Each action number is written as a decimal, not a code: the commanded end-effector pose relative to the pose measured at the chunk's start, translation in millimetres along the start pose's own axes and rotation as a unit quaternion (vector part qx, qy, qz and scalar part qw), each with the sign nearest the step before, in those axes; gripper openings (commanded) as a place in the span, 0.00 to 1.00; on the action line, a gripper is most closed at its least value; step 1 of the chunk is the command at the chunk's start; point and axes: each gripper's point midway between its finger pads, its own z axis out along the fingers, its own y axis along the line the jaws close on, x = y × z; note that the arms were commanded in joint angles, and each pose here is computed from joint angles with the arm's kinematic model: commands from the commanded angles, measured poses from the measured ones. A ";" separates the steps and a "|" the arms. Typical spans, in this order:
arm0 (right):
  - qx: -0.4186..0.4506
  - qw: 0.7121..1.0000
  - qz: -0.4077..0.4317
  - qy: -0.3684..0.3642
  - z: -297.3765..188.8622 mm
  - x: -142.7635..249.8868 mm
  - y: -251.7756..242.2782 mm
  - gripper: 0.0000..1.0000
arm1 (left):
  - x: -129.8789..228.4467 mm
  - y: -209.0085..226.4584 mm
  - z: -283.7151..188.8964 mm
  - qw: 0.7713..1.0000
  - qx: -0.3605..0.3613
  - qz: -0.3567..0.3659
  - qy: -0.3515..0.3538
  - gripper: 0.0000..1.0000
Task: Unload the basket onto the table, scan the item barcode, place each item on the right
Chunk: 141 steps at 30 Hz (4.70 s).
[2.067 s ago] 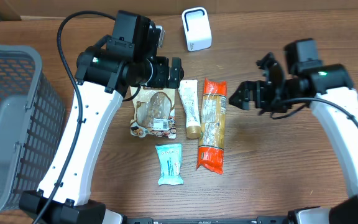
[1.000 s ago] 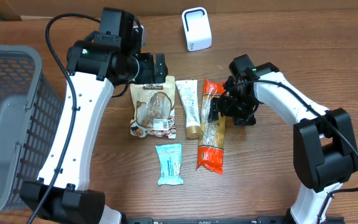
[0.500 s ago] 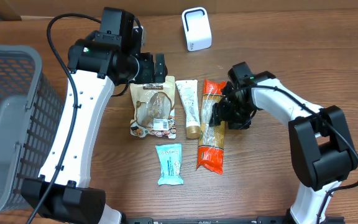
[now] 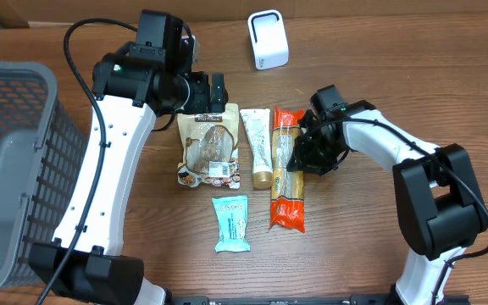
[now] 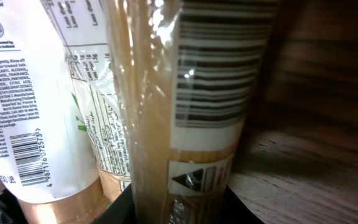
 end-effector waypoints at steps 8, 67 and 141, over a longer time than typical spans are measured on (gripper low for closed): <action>0.033 0.999 0.003 -0.004 -37.3 -13.1 -22.8 0.04 | -1.5 3.0 2.1 1.000 -0.006 -0.008 0.001 1.00; -0.103 0.992 -0.047 -0.057 -98.3 7.9 -88.9 0.97 | -1.5 3.0 2.1 1.000 -0.006 -0.008 0.001 0.99; -0.024 0.996 -0.087 -0.008 -88.9 8.2 -22.3 1.00 | -1.4 3.0 2.1 1.000 -0.006 -0.008 0.001 0.99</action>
